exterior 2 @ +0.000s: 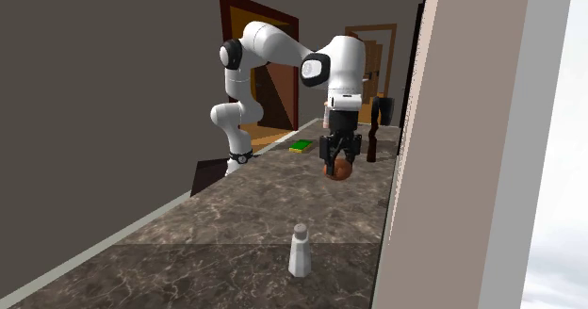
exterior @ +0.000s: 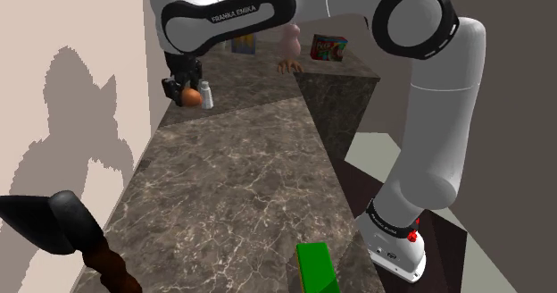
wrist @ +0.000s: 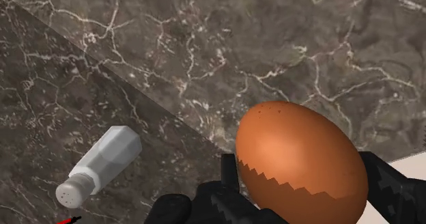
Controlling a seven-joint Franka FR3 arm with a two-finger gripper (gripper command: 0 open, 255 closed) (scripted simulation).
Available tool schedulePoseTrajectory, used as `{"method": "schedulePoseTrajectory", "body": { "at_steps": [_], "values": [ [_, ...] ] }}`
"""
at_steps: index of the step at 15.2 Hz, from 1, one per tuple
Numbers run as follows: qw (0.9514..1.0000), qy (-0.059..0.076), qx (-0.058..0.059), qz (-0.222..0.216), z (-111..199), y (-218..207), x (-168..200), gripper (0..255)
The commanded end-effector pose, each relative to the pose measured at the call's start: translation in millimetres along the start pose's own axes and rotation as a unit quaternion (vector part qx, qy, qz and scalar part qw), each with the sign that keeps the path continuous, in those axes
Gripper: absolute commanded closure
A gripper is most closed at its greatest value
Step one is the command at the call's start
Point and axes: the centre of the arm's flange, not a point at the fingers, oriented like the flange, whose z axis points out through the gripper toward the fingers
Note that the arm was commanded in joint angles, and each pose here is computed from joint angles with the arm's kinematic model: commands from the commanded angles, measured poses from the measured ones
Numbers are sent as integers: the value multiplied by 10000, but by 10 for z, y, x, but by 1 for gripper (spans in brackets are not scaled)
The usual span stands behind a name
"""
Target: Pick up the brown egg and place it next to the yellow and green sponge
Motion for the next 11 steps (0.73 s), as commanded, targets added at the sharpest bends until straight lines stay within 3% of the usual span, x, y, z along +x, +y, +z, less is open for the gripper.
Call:
{"method": "schedulePoseTrajectory", "body": {
  "at_steps": [1, 11],
  "values": [
    [10000, -1, 1, -1, -73, -79, -95, 255],
    [10000, -1, 1, -1, -312, -945, -1062, 255]
  ]
}}
